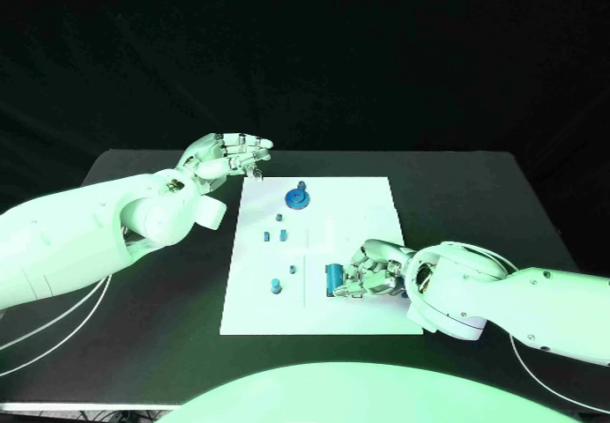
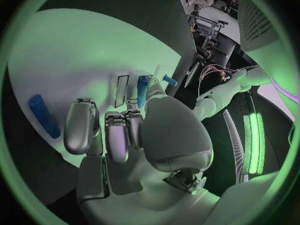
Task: Assemble the parts on the task board
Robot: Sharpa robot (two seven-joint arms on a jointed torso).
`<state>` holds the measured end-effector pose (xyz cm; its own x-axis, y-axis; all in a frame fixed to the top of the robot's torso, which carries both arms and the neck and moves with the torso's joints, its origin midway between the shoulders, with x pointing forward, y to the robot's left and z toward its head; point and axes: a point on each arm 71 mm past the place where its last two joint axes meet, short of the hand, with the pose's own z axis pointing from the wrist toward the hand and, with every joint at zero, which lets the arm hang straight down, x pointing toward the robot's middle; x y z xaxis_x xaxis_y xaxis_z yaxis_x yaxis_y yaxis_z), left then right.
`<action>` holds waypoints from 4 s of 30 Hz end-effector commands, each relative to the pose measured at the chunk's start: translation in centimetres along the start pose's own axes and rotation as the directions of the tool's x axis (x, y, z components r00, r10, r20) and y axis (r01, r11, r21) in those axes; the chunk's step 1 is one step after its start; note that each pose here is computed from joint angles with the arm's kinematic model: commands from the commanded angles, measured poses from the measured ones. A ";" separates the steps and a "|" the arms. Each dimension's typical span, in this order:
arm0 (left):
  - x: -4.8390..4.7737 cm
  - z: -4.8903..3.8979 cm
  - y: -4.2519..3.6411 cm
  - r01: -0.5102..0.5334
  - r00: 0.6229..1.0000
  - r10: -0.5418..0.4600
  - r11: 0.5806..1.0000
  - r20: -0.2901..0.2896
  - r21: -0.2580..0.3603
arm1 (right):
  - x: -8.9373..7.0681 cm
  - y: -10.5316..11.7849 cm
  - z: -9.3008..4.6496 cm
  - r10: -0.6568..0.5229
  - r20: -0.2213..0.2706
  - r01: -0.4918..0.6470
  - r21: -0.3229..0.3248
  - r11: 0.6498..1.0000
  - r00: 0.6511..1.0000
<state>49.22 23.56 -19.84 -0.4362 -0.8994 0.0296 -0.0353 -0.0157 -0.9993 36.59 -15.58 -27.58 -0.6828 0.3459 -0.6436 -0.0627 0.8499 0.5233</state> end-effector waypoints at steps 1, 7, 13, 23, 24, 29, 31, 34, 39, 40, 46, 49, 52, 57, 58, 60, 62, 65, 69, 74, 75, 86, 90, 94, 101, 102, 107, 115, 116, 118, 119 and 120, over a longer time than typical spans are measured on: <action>0.22 0.08 -0.11 0.003 1.000 -0.003 1.000 -0.014 0.007 | 0.1 -0.1 0.0 0.019 -0.008 -0.019 0.009 1.000 1.000; 0.17 0.04 -0.11 0.003 1.000 -0.003 1.000 -0.014 0.006 | 0.1 -0.1 -0.3 0.038 -0.013 -0.038 0.007 0.999 0.999; 0.15 0.03 -0.10 0.003 1.000 -0.003 1.000 -0.014 0.004 | -0.1 -0.4 -1.0 0.080 -0.020 -0.081 -0.015 0.997 0.997; 0.13 -0.03 -0.12 0.007 1.000 -0.007 1.000 -0.018 0.005 | -1.9 -2.3 -2.6 0.182 0.029 -0.182 -0.008 0.983 0.983; 0.13 -0.04 -0.13 0.007 1.000 -0.007 1.000 -0.019 0.005 | -2.2 -2.7 -2.8 0.181 0.044 -0.181 -0.003 0.983 0.982; 0.12 -0.08 -0.14 0.008 1.000 -0.008 1.000 -0.021 0.006 | -3.5 -4.5 -3.6 0.143 0.115 -0.146 0.023 0.989 0.983; 0.08 -0.10 -0.14 0.008 1.000 -0.007 1.000 -0.020 0.006 | -4.2 -5.4 -4.1 0.104 0.152 -0.111 0.040 0.993 0.983; 0.09 -0.10 -0.15 0.008 1.000 -0.008 1.000 -0.021 0.007 | -4.8 -6.5 -4.7 0.059 0.190 -0.072 0.061 0.996 0.980; 0.09 -0.11 -0.15 0.008 1.000 -0.008 1.000 -0.022 0.007 | -5.6 -7.8 -5.4 -0.014 0.234 -0.008 0.095 0.995 0.972; 0.09 -0.11 -0.15 0.008 1.000 -0.008 1.000 -0.022 0.007 | -5.7 -7.9 -5.5 -0.028 0.241 0.004 0.100 0.995 0.970; 0.10 -0.12 -0.15 0.009 1.000 -0.009 1.000 -0.023 0.007 | -6.0 -8.5 -5.9 -0.094 0.259 0.062 0.128 0.990 0.961; 0.11 -0.12 -0.15 0.009 1.000 -0.009 1.000 -0.023 0.008 | -5.8 -8.6 -5.8 -0.115 0.255 0.081 0.139 0.987 0.960; 0.10 -0.12 -0.15 0.009 1.000 -0.009 1.000 -0.023 0.008 | -5.3 -8.7 -5.6 -0.132 0.241 0.098 0.150 0.984 0.961; 0.09 -0.14 -0.15 0.009 1.000 -0.009 1.000 -0.023 0.008 | -4.7 -9.0 -5.4 -0.152 0.213 0.117 0.168 0.979 0.965; 0.07 -0.14 -0.15 0.009 1.000 -0.008 1.000 -0.022 0.007 | -4.6 -9.0 -5.3 -0.154 0.208 0.120 0.169 0.978 0.966; 0.05 -0.15 -0.15 0.008 1.000 -0.008 1.000 -0.022 0.007 | -4.4 -8.9 -5.2 -0.156 0.198 0.123 0.170 0.978 0.968; 0.05 -0.16 -0.15 0.008 1.000 -0.008 1.000 -0.022 0.007 | -4.0 -8.8 -5.1 -0.158 0.185 0.126 0.170 0.977 0.970; 0.05 -0.15 -0.14 0.008 1.000 -0.008 1.000 -0.022 0.007 | -3.8 -8.8 -5.0 -0.159 0.177 0.128 0.173 0.977 0.971; 0.02 -0.16 -0.14 0.008 1.000 -0.008 1.000 -0.021 0.007 | -3.5 -8.8 -4.8 -0.159 0.169 0.129 0.176 0.976 0.973; 0.02 -0.15 -0.14 0.008 1.000 -0.008 1.000 -0.022 0.007 | -3.1 -8.5 -4.5 -0.159 0.158 0.131 0.170 0.977 0.975; 0.03 -0.15 -0.14 0.008 1.000 -0.008 1.000 -0.022 0.007 | -3.0 -8.4 -4.4 -0.159 0.153 0.133 0.169 0.977 0.975; -0.05 -0.19 -0.14 0.007 1.000 -0.007 1.000 -0.019 0.006 | -1.8 -8.4 -3.7 -0.195 0.091 0.176 0.186 0.967 0.977; 0.01 -0.18 -0.15 0.007 1.000 -0.007 1.000 -0.021 0.007 | -1.6 -8.3 -3.5 -0.218 0.086 0.199 0.190 0.961 0.972; 0.06 -0.19 -0.17 0.006 1.000 -0.006 1.000 -0.022 0.009 | -1.5 -8.1 -3.3 -0.245 0.094 0.225 0.189 0.956 0.965; 0.04 -0.22 -0.18 0.005 1.000 -0.005 1.000 -0.022 0.009 | -1.4 -7.8 -3.0 -0.268 0.112 0.246 0.182 0.952 0.957; 0.03 -0.23 -0.18 0.005 1.000 -0.005 1.000 -0.022 0.009 | -1.4 -7.8 -3.0 -0.270 0.114 0.247 0.181 0.952 0.956; 0.02 -0.25 -0.19 0.005 1.000 -0.005 1.000 -0.022 0.008 | -1.3 -7.6 -2.9 -0.250 0.130 0.225 0.177 0.958 0.959; 0.13 -0.22 -0.20 -0.005 1.000 0.005 1.000 -0.026 0.011 | -1.5 -6.8 -3.2 -0.092 0.159 0.068 0.149 0.986 0.983; 0.13 -0.22 -0.20 -0.006 1.000 0.007 1.000 -0.026 0.011 | -1.6 -6.7 -3.2 -0.057 0.163 0.033 0.147 0.989 0.985; 0.12 -0.21 -0.20 -0.008 1.000 0.008 1.000 -0.026 0.011 | -1.9 -6.4 -3.3 -0.005 0.167 -0.019 0.143 0.990 0.986; 0.12 -0.21 -0.20 -0.009 1.000 0.009 1.000 -0.026 0.011 | -2.0 -6.2 -3.3 0.012 0.169 -0.036 0.139 0.990 0.986; 0.13 -0.20 -0.20 -0.009 1.000 0.009 1.000 -0.026 0.011 | -2.1 -6.0 -3.3 0.030 0.171 -0.053 0.134 0.990 0.985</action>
<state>49.04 23.80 -19.78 -0.4442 -0.8956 0.0248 -0.0343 -0.0107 -0.9994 36.06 -22.85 -27.56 -0.5363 0.3283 -0.7775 -0.0137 0.9177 0.3970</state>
